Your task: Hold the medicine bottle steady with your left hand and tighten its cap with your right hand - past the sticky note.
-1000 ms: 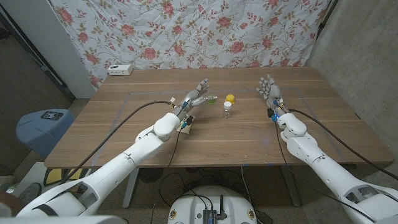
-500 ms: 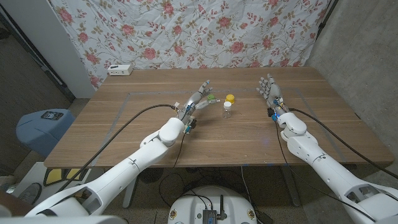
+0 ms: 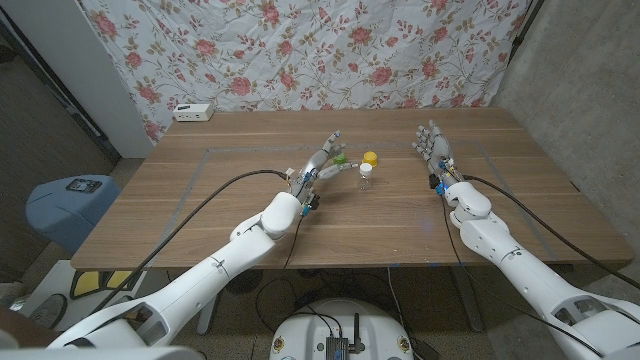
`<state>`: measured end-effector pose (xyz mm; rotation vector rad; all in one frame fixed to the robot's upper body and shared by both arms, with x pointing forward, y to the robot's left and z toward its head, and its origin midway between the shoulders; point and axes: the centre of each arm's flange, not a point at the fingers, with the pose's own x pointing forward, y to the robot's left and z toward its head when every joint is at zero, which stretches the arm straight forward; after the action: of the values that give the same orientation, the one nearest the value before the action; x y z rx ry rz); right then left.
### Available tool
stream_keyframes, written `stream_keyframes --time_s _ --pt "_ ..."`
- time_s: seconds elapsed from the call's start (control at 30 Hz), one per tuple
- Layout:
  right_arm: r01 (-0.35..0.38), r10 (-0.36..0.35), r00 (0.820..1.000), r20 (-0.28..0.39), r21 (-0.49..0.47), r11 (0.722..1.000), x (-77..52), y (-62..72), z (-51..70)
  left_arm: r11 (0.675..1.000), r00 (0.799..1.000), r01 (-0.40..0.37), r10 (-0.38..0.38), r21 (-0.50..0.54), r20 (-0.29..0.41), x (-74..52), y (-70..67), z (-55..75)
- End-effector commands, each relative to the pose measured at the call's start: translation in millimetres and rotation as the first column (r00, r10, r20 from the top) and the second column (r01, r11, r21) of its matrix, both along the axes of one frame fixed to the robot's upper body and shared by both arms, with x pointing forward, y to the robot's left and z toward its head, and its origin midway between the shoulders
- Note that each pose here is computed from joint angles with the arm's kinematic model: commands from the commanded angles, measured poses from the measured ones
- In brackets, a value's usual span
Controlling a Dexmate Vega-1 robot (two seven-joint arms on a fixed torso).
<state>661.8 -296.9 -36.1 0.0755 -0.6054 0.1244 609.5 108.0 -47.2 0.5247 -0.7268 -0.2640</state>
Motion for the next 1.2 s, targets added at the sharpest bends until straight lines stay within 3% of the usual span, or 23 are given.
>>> stream_keyframes --time_s 0.03,0.6,1.2 --pt "0.011 -0.011 1.0 0.0 0.005 1.0 1.5 -0.4 -1.0 0.999 1.0 -0.028 0.028 0.024 0.009 4.6 -4.0 -5.6" --pt "0.019 -0.019 1.0 0.006 0.02 1.0 5.0 -4.4 -2.4 0.997 0.999 0.023 -0.021 0.076 -0.033 13.5 -18.9 -8.7" --pt "0.031 -0.031 0.999 0.01 0.037 0.999 5.1 -6.8 -5.6 0.991 0.998 0.04 -0.034 0.125 -0.053 17.5 -21.4 -9.3"
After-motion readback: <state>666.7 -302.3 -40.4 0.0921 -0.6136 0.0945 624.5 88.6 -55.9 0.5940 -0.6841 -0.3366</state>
